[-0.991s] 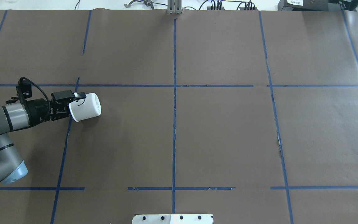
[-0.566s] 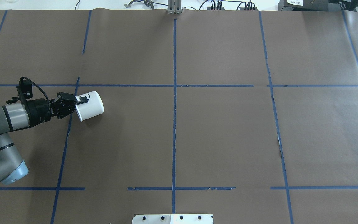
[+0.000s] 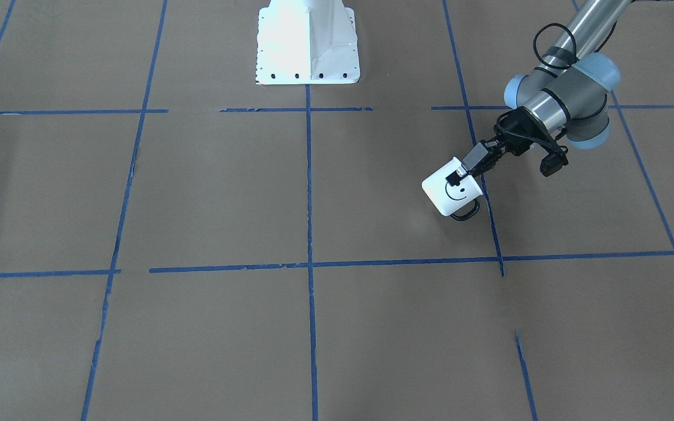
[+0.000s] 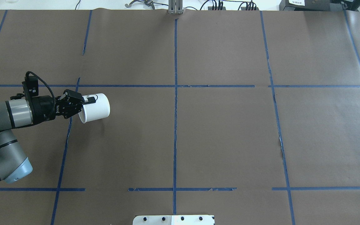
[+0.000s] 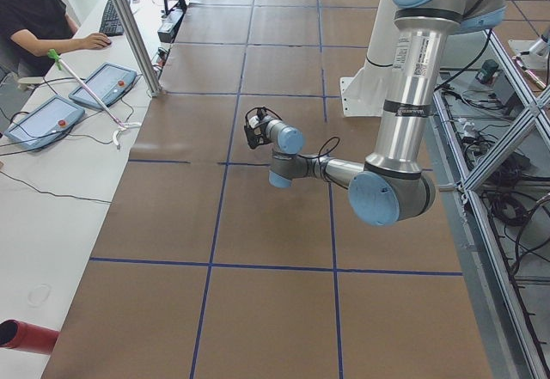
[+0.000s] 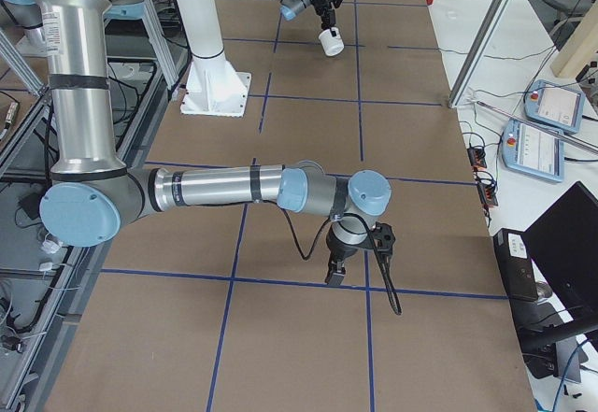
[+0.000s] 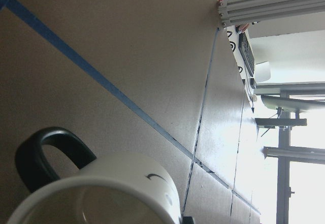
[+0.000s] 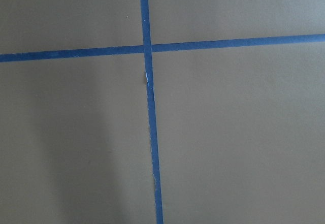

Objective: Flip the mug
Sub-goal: 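Lift the mug with the left gripper and rotate it upright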

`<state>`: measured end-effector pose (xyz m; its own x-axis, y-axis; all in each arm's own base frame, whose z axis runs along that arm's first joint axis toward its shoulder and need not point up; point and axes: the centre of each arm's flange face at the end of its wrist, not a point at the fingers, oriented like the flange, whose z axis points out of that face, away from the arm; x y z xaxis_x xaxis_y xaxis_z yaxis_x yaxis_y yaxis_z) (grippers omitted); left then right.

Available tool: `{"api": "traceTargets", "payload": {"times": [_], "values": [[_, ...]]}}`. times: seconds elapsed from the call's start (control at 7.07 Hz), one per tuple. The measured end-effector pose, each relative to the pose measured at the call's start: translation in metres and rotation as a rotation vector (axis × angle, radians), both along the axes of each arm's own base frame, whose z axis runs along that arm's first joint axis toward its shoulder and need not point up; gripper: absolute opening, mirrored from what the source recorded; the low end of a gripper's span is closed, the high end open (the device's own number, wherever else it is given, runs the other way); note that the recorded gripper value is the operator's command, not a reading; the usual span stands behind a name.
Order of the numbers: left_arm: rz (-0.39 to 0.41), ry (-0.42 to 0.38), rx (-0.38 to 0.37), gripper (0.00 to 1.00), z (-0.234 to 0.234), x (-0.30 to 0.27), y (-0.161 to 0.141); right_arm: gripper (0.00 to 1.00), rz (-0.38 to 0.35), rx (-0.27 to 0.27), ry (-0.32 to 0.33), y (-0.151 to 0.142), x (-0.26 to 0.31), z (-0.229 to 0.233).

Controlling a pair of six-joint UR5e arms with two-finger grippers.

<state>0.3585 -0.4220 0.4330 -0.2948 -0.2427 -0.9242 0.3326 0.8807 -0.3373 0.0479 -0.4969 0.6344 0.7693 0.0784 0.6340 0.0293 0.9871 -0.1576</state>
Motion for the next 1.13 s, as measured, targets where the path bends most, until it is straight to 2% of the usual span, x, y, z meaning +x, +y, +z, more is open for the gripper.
{"api": "traceTargets", "payload": {"times": [0.28,0.42,0.71,0.85,1.13], "values": [[0.059,-0.118,-0.05,0.0,-0.072,0.004,-0.014,1.0,0.0,0.0,0.0,0.0,0.0,0.0],[0.087,-0.207,-0.047,0.0,-0.116,0.012,-0.025,1.0,0.0,0.0,0.0,0.0,0.0,0.0],[0.13,-0.424,-0.001,0.0,-0.206,0.041,-0.048,1.0,0.0,0.0,0.0,0.0,0.0,0.0],[0.158,-0.515,0.035,0.0,-0.237,0.056,-0.054,1.0,0.0,0.0,0.0,0.0,0.0,0.0],[0.244,-0.604,0.088,0.0,-0.264,0.104,-0.036,1.0,0.0,0.0,0.0,0.0,0.0,0.0]]}}
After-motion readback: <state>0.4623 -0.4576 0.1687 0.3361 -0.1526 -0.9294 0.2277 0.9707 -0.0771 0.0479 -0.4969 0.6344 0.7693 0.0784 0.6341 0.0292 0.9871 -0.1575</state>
